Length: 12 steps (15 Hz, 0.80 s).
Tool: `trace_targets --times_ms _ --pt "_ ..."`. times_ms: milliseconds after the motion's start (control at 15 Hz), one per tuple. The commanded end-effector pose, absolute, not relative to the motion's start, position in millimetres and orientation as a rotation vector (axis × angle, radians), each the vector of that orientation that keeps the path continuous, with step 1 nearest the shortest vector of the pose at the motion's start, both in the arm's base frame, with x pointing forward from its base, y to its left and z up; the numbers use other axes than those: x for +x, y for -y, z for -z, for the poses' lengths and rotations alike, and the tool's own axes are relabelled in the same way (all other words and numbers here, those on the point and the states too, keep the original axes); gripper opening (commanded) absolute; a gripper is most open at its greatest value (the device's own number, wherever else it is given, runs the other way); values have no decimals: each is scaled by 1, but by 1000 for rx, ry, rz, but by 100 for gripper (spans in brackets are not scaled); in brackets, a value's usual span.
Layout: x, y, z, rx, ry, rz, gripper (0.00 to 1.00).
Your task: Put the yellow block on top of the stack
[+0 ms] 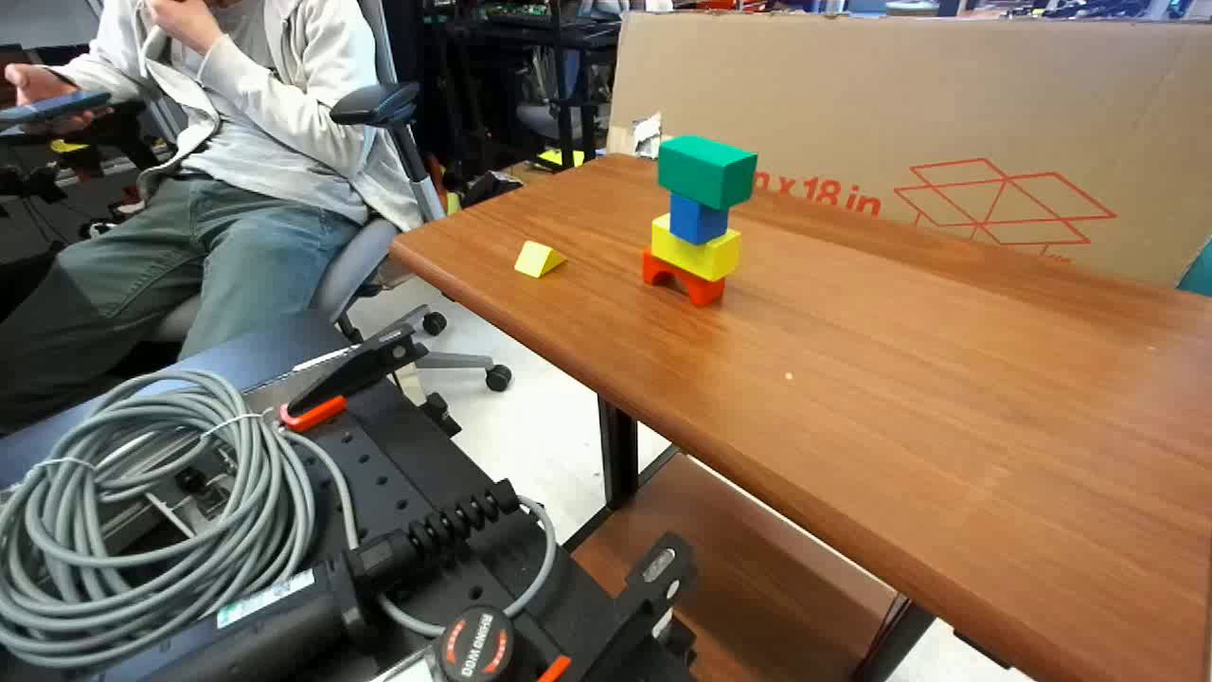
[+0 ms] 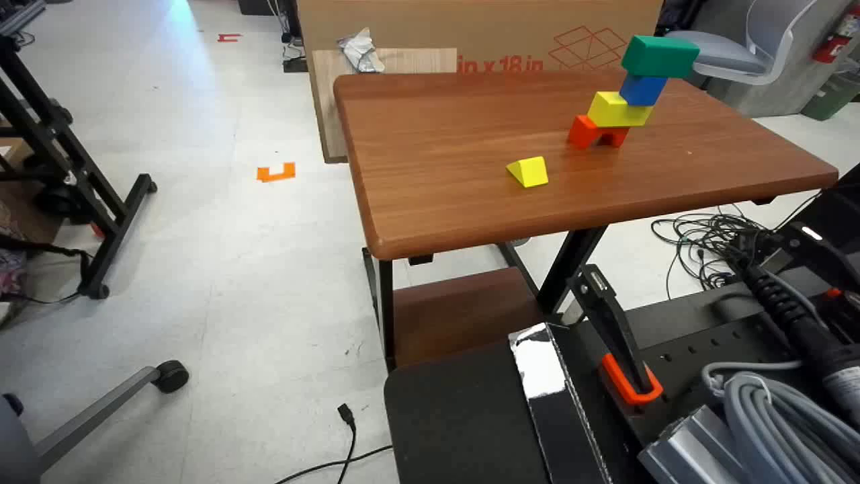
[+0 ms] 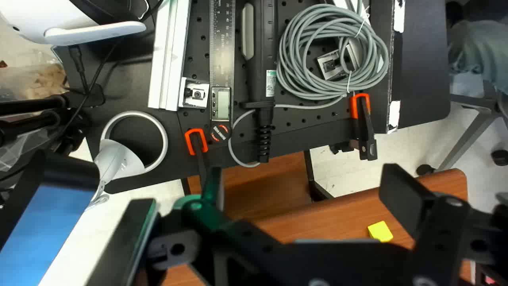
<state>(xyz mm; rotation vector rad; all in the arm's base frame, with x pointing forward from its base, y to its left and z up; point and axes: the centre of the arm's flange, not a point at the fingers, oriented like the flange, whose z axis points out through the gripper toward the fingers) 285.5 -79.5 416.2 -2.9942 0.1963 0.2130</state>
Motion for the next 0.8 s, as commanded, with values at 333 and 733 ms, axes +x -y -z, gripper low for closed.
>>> trace_targets --times_ms 333,733 --pt "286 80 -416 -2994 -196 -213 100" --pt "343 24 -406 -3011 -172 -228 100"
